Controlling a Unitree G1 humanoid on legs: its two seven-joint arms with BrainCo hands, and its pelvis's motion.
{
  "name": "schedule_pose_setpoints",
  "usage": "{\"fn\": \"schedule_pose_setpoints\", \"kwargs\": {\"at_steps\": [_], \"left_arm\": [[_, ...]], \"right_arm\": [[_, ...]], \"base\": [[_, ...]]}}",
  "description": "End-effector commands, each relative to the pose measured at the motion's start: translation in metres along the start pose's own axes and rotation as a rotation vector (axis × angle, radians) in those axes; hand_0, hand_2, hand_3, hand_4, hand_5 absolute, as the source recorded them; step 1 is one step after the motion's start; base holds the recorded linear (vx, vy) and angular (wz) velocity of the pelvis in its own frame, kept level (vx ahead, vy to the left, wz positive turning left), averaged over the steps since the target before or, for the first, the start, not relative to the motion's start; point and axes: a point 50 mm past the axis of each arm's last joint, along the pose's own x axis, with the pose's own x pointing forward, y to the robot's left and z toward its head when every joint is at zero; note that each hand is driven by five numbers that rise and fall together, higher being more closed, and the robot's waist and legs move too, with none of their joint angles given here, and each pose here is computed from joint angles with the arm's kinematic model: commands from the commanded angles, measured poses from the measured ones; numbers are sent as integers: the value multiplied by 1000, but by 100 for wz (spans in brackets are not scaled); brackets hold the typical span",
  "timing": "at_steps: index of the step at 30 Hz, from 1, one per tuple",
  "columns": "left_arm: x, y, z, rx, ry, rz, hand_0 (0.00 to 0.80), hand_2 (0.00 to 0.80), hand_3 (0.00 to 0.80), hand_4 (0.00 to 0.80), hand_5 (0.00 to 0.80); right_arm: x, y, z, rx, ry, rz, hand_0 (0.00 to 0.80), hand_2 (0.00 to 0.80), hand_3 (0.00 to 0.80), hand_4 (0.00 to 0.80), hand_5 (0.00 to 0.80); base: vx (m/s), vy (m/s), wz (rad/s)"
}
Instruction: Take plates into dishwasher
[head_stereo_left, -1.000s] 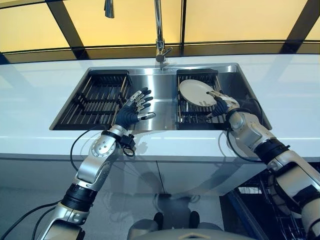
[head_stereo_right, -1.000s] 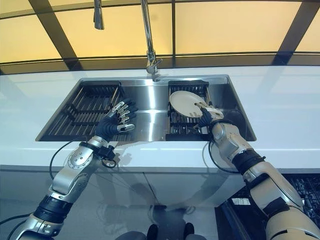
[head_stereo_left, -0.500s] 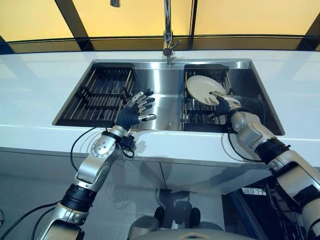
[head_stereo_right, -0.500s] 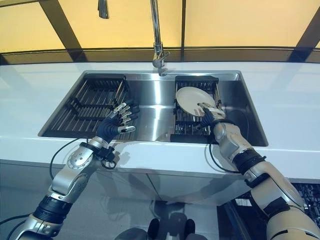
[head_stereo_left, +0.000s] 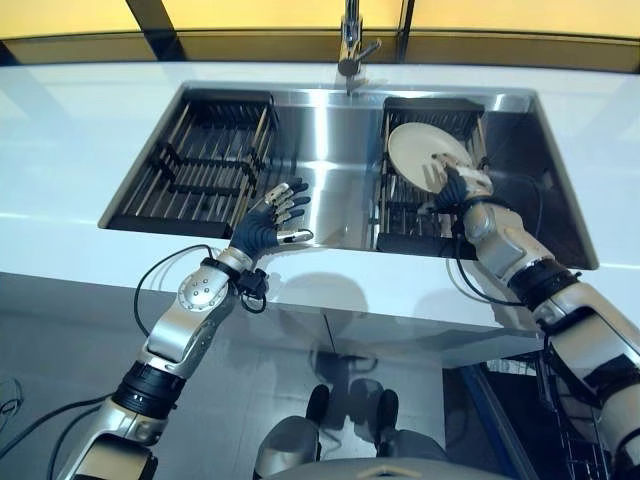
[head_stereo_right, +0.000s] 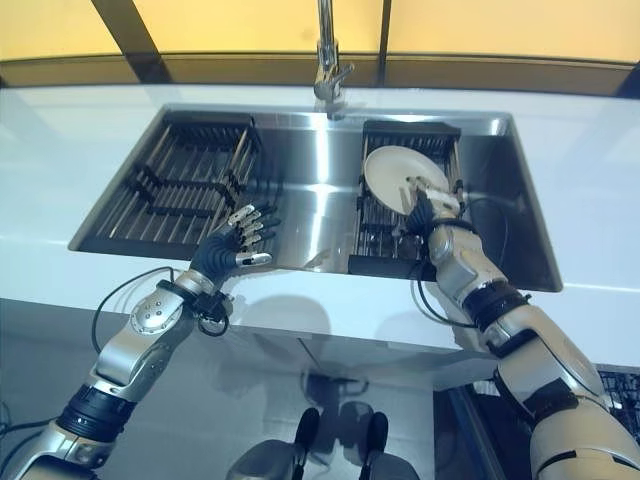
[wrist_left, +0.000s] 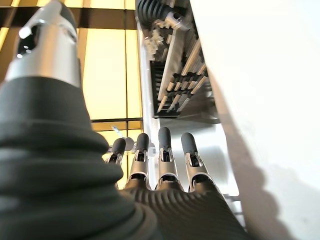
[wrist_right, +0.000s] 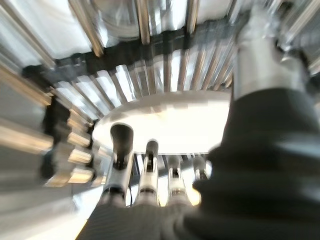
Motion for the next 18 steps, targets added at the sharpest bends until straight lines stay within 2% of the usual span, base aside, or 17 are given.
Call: {"fn": "schedule_pose_setpoints", "kwargs": {"at_steps": [1,2,3,5,6,18], "left_arm": [[25,4,49,63,-205,-24,0,0,0,0,0],[26,5,52,70,-213,-20,0,0,0,0,0],[27,6,54,76,-223,-16,0,0,0,0,0],[29,9,61,93,-250,-10,0,0,0,0,0],[30,10,64,100,-265,-7,0,0,0,0,0],[32,22,97,141,-393,7,0,0,0,0,0]], "right_arm": [[13,-53,21,-59,-39,-162,0,0,0,0,0],[14,-54,22,-60,-39,-173,147,147,147,147,147],[14,-57,22,-55,-36,-182,248,248,248,248,248],[16,-62,23,-47,-30,-214,637,637,637,637,637],[16,-65,24,-57,-30,-235,800,800,800,800,800],[16,-120,35,-126,-94,-425,800,800,800,800,800]], "base": [[-134,-40,4],[-126,-39,3],[-95,-29,1],[-115,-37,0],[-125,-37,-2],[-95,-19,2]]}}
